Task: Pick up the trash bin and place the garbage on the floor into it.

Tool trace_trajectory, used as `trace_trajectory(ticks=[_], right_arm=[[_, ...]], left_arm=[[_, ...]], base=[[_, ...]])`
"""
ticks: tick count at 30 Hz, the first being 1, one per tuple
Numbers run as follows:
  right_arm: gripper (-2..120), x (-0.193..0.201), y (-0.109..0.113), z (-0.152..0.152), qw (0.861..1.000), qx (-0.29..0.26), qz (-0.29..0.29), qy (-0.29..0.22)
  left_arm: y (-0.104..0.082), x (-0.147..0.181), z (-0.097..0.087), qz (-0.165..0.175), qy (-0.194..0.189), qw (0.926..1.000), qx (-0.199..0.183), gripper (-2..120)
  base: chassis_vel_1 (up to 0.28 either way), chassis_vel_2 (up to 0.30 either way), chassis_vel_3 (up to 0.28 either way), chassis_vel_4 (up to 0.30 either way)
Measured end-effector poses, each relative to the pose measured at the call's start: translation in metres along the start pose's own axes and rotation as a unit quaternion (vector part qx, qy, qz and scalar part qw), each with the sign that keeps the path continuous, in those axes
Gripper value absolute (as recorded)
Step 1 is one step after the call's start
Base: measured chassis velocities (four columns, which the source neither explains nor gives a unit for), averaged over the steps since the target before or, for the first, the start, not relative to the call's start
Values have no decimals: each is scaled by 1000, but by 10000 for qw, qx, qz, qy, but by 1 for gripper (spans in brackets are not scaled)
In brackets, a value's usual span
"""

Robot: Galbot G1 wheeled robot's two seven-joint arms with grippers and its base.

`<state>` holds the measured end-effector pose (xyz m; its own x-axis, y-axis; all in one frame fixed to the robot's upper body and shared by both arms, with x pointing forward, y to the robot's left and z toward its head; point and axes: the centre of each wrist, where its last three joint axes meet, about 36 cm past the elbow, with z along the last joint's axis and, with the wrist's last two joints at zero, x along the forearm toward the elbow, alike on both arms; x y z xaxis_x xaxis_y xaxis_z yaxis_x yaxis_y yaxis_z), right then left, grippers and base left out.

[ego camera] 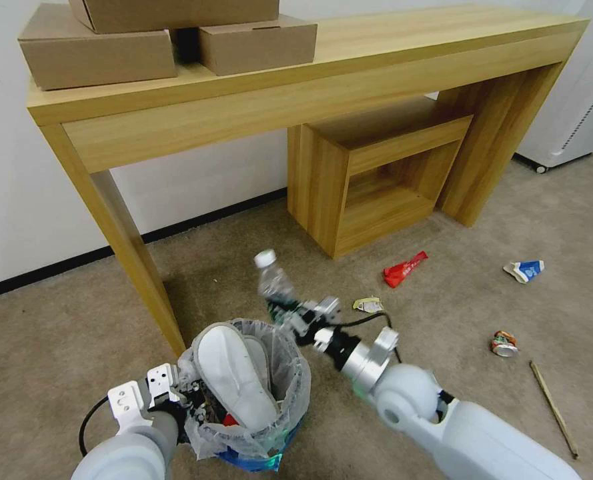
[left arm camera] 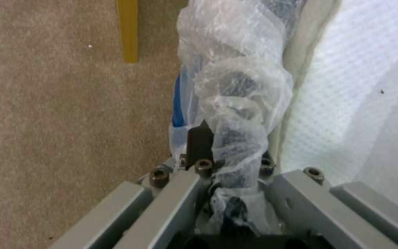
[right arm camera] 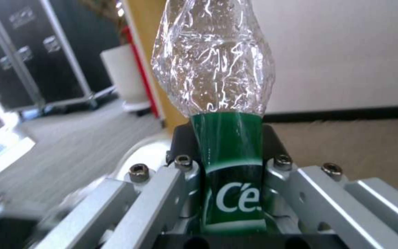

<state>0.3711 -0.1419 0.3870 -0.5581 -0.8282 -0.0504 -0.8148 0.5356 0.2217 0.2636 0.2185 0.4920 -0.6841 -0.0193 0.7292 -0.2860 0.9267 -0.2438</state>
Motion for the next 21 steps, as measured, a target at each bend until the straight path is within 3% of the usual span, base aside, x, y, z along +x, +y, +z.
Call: trace_trajectory(ticks=[7, 17, 21], right_arm=[[13, -11, 23, 18, 9987, -100, -328, 365], [13, -14, 33, 25, 9964, -188, -521, 641], [22, -14, 31, 24, 9955, -118, -704, 629]], left_arm=[[-1, -3, 2, -28, 39, 10000, 33, 0], [-4, -6, 5, -45, 56, 10000, 61, 0], [-4, -6, 6, -56, 56, 9999, 64, 0]], base=[[0, 0, 0, 0], [0, 0, 0, 0], [0, 0, 0, 0]])
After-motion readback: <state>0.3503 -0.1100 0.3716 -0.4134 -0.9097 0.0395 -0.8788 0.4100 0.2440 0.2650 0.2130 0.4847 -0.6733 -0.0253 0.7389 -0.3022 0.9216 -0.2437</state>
